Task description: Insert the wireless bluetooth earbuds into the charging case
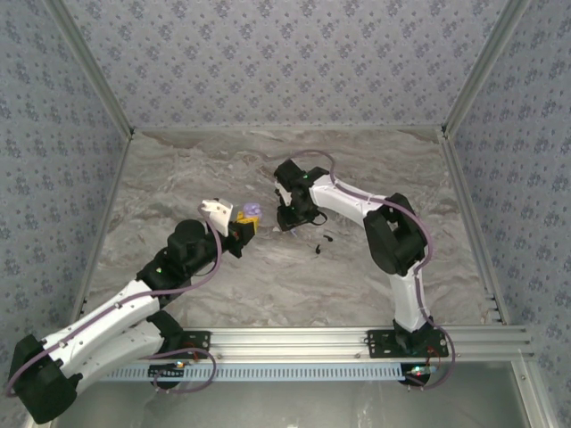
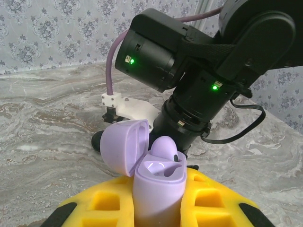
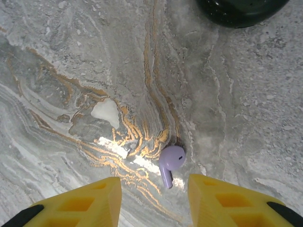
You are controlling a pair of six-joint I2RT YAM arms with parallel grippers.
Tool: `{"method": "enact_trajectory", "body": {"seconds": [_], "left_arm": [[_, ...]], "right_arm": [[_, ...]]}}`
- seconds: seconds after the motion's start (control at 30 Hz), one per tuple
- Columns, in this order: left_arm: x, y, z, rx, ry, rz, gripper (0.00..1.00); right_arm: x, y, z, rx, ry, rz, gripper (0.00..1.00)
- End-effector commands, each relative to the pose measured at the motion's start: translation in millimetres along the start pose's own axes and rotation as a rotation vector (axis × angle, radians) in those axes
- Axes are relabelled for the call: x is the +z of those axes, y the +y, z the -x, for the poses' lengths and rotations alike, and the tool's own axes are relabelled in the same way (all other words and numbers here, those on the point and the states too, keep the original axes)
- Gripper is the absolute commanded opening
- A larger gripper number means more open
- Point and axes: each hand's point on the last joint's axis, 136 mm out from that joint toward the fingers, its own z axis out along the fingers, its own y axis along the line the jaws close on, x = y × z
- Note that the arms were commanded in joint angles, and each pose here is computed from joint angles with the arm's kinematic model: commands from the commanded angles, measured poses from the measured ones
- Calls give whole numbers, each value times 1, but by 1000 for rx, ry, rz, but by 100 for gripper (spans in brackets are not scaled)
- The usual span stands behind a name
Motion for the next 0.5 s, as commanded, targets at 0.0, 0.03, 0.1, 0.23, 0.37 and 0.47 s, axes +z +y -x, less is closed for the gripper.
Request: {"method": "enact_trajectory", "body": {"seconds": [0.0, 0.03, 0.1, 0.23, 0.37, 0.47], "left_arm": [[-1, -8, 17, -1, -40, -28, 17], [-1, -8, 18, -1, -41, -28, 17], [-1, -8, 18, -1, -42, -27, 17], [0, -8, 17, -2, -40, -28, 17], [0, -8, 17, -5, -39, -29, 17], [0, -8, 16, -4, -38, -29, 17]], "right_arm": [[8, -2, -5, 9, 59, 11, 43], [9, -3, -6, 14, 63, 5, 43], [11, -6, -6, 23, 71, -6, 43], [16, -8, -6, 39, 88, -4, 43], [20, -9, -7, 43, 104, -8, 42], [23, -9, -8, 44, 113, -3, 42]]}}
